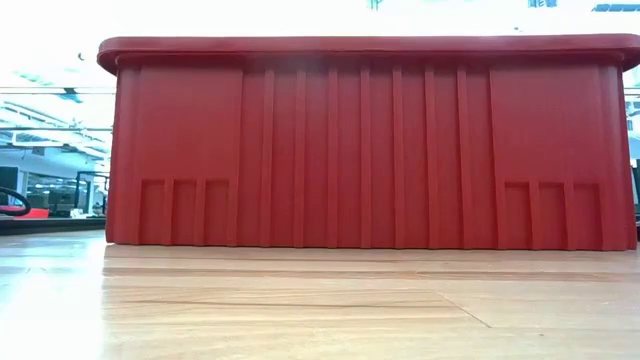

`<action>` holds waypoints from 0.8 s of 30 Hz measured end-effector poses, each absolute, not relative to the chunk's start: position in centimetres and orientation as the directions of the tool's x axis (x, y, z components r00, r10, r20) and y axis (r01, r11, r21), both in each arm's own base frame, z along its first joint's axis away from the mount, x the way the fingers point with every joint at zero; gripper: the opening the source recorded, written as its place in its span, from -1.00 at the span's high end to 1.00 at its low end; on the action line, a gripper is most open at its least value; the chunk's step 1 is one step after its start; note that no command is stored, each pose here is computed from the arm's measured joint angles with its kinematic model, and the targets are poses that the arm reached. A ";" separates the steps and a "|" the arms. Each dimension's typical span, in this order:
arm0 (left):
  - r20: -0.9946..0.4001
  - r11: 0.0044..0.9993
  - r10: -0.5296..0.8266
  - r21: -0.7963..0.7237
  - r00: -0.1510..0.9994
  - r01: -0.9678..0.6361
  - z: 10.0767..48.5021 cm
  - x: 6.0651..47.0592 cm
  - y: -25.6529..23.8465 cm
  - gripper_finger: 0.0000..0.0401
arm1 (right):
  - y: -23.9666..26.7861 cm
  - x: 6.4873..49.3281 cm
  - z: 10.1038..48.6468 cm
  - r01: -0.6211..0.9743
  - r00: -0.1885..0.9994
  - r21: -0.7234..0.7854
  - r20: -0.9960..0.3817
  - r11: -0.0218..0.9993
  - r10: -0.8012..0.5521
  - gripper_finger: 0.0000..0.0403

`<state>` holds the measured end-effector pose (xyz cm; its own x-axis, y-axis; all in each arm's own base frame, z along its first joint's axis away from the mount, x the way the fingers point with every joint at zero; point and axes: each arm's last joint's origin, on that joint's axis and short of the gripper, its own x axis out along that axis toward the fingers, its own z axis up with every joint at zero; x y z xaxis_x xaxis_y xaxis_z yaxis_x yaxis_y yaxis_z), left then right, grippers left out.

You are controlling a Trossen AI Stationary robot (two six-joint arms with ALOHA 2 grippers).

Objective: Pick and place slides into bin
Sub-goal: Return to Home Position

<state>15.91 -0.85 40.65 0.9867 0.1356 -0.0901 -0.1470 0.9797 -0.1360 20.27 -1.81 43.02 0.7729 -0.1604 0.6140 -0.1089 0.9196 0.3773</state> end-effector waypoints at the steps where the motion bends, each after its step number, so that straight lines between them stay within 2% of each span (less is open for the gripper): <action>1: -0.077 0.980 0.139 -0.132 0.987 -0.149 40.8 15.9 -0.7 -0.02 | -1.8 20.3 43.0 -0.109 0.773 0.377 0.614 0.920 -0.160 0.00; 8: -0.006 0.965 0.226 -0.134 0.974 -0.225 41.6 14.8 0.0 -0.02 | -1.8 20.3 43.0 -0.099 0.773 0.365 0.614 0.926 -0.160 0.00; 14: 0.035 0.964 0.235 -0.134 0.971 -0.229 42.2 13.0 0.1 -0.02 | -1.7 19.5 43.1 -0.066 0.789 0.342 0.593 0.937 -0.161 0.00; 20: 0.024 0.954 0.268 -0.144 0.963 -0.262 41.8 11.7 0.3 -0.02 | -1.6 17.5 43.4 -0.049 0.772 0.310 0.615 0.950 -0.161 0.00; 24: 0.062 0.948 0.286 -0.161 0.956 -0.273 40.8 10.9 0.4 -0.02 | -1.5 15.6 41.8 -0.060 0.740 0.300 0.654 0.952 -0.159 0.00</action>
